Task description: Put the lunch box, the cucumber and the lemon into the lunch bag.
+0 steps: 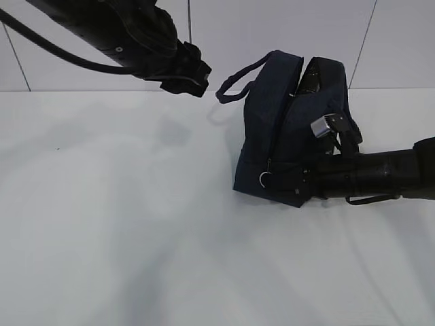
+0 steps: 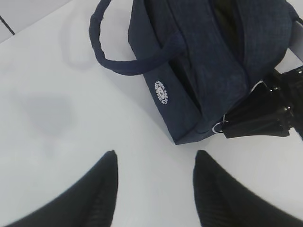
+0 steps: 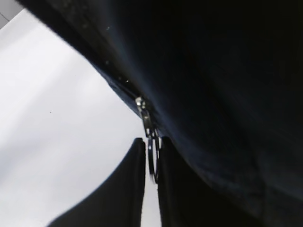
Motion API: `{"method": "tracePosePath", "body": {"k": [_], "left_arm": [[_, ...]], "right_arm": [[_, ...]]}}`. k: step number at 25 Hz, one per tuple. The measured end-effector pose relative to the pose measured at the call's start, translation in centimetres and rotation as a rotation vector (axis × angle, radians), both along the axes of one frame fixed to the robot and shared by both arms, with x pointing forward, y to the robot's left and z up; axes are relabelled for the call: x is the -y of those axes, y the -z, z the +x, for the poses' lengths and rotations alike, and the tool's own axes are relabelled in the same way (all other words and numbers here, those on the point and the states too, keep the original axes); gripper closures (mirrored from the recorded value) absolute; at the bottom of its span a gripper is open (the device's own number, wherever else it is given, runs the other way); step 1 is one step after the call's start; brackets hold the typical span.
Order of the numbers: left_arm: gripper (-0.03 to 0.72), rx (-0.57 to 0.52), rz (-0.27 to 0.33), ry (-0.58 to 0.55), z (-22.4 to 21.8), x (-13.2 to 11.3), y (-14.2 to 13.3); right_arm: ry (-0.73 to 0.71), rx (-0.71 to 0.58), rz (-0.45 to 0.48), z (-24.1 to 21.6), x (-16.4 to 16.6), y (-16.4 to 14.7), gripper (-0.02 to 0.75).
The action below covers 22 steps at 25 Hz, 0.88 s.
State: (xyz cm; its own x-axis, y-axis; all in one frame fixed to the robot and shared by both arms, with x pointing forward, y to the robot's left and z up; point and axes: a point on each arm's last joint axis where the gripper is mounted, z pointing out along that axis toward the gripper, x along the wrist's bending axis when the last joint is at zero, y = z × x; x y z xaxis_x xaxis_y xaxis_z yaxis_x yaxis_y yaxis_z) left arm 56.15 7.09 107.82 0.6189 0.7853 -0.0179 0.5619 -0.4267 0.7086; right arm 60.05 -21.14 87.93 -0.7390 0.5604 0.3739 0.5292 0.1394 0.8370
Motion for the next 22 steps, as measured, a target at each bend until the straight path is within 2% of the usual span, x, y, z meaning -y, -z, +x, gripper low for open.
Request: {"method": "tracePosePath", "body": {"k": [22], "left_arm": [[0.317,-0.009,0.006,0.001,-0.06,-0.03,0.07]], "right_arm": [[0.002,-0.005,-0.013,0.0,-0.11,0.17,0.662]]}}
